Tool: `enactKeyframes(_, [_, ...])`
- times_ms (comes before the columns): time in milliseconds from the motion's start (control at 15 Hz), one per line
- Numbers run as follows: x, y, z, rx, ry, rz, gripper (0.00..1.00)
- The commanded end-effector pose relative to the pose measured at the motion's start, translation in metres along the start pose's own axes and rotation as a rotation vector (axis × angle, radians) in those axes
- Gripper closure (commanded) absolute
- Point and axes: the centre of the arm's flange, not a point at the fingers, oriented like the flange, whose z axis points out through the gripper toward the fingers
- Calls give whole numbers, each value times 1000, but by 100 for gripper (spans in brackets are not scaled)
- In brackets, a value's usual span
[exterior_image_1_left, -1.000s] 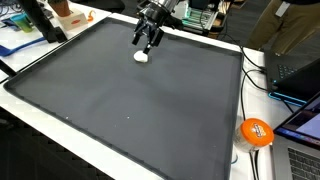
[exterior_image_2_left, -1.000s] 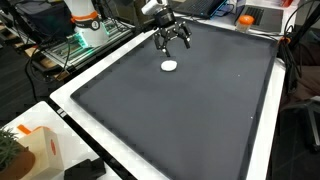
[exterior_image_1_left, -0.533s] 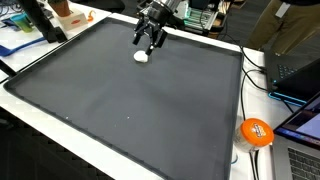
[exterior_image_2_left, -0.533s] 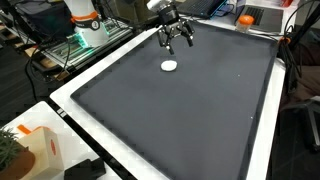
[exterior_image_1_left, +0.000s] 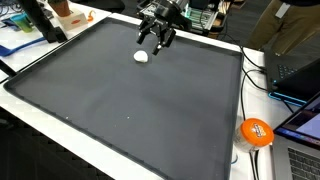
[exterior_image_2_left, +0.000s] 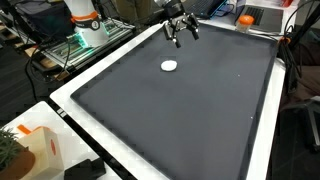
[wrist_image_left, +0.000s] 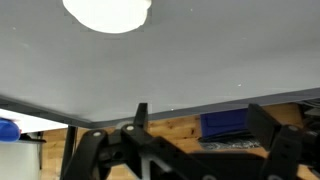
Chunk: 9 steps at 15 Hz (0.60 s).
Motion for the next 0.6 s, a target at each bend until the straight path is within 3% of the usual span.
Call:
enactKeyframes(0, [0,-4,-13,6,42,6,0])
enactKeyframes(133, [2,-6,-17,34,31,6,0])
enactKeyframes(400, [24,12,-40,132,-104,18,0])
enactKeyframes(533, [51,18,-58,147,-176,-9,0])
